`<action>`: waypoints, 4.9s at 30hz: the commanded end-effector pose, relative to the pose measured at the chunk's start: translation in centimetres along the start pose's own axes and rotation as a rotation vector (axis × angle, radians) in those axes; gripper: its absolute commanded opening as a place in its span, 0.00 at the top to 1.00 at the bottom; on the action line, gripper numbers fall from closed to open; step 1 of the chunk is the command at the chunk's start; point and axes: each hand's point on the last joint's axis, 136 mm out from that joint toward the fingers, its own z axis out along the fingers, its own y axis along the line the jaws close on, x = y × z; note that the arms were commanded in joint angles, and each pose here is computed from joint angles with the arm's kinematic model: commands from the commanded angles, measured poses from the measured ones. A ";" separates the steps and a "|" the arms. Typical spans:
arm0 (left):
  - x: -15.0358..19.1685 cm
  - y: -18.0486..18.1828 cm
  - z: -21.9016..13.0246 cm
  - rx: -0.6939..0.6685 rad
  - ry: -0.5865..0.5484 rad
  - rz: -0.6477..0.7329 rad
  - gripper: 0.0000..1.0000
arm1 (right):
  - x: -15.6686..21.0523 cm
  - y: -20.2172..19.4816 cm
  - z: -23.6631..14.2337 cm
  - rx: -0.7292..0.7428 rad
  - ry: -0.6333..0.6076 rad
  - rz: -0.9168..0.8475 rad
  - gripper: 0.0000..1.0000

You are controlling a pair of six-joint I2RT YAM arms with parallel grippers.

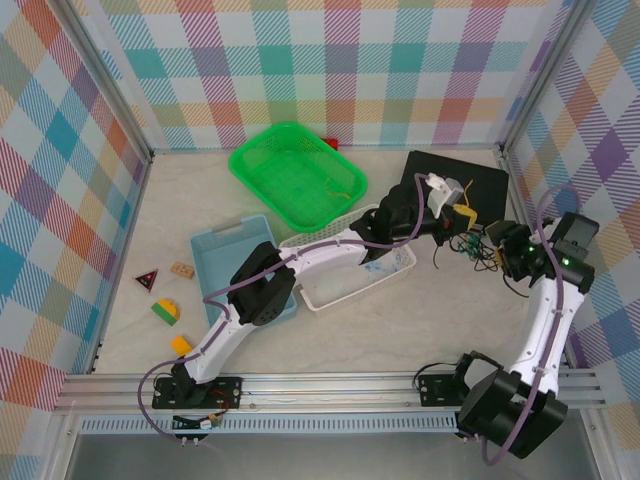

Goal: Untangle the cables

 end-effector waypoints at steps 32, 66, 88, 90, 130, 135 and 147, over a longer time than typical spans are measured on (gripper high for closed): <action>-7.6 -5.5 -1.9 0.185 -0.139 0.085 1.00 | -0.6 -8.5 7.7 0.336 -0.011 -0.147 1.00; -12.4 -2.9 -9.3 -0.071 -0.133 0.260 1.00 | -4.8 -12.1 9.2 0.353 -0.106 -0.101 1.00; -5.4 -0.1 -5.1 0.017 -0.072 0.164 1.00 | -1.7 -1.2 3.3 -0.052 -0.077 -0.295 0.39; -4.9 0.1 -5.0 0.018 -0.065 0.162 1.00 | -1.0 0.3 2.1 -0.107 -0.077 -0.322 0.36; -5.3 0.8 -5.0 -0.010 -0.069 0.154 1.00 | 3.6 -0.9 5.6 -0.128 0.036 -0.596 0.98; -4.8 1.5 -4.5 -0.032 -0.040 0.153 1.00 | 3.9 -0.2 3.1 -0.120 -0.038 -0.610 1.00; -3.8 6.6 -4.2 -0.239 0.011 0.133 1.00 | 4.6 1.2 -1.1 -0.104 -0.145 -0.665 1.00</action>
